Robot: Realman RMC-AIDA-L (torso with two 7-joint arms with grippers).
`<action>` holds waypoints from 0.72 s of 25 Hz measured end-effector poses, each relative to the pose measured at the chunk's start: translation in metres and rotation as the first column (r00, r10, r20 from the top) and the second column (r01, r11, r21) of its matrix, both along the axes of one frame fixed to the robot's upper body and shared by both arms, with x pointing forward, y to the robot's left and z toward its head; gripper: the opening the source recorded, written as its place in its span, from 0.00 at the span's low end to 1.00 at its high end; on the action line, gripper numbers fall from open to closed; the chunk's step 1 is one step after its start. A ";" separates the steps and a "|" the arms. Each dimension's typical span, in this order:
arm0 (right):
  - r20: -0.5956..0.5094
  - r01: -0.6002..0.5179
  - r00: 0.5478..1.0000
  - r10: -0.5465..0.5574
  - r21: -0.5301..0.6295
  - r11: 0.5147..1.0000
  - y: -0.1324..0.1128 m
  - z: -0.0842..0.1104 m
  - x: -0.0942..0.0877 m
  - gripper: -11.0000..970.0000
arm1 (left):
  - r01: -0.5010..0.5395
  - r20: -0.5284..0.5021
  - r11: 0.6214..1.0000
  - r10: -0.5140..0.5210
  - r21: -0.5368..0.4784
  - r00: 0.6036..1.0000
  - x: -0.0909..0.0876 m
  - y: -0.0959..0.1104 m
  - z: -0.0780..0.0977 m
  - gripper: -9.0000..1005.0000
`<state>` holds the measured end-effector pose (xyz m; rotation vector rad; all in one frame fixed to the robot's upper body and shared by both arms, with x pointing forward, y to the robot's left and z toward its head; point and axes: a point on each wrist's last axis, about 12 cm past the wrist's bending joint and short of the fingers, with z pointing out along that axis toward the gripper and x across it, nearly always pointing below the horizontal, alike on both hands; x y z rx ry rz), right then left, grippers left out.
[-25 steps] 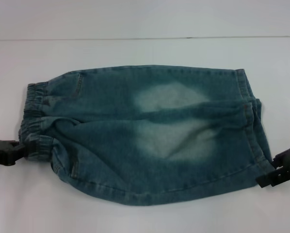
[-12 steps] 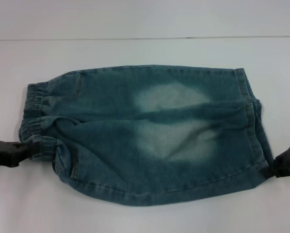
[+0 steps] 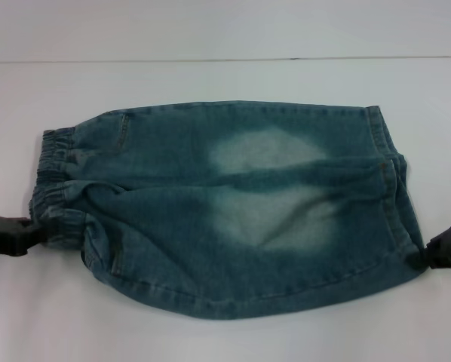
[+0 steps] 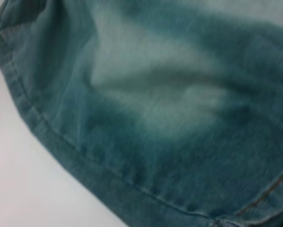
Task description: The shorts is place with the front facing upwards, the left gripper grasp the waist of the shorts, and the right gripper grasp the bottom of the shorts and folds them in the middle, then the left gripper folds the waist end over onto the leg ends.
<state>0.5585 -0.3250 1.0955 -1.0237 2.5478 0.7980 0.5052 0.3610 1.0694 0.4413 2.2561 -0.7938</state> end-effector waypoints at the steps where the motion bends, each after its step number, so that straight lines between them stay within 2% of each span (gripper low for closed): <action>1: 0.011 0.010 1.000 -0.010 0.009 1.000 -0.001 0.000 0.000 0.03 | -0.012 0.003 1.000 0.012 -0.003 1.000 0.000 0.001 0.001 0.02; 6: 0.107 0.073 0.990 -0.086 0.122 0.990 -0.016 0.006 -0.001 0.03 | -0.071 0.026 0.997 0.072 -0.027 0.997 0.002 0.008 0.004 0.03; 11: 0.197 0.132 0.962 -0.190 0.273 0.953 -0.024 0.010 -0.002 0.03 | -0.094 0.027 0.994 0.096 -0.046 0.995 0.004 0.009 0.007 0.03; 14: 0.246 0.179 0.930 -0.275 0.352 0.919 -0.024 0.007 0.000 0.03 | -0.117 0.044 0.990 0.120 -0.074 0.992 0.007 0.008 0.009 0.03; 18: 0.312 0.230 0.863 -0.397 0.457 0.859 -0.022 0.001 0.003 0.03 | -0.163 0.073 0.981 0.171 -0.106 0.983 0.011 0.010 0.012 0.03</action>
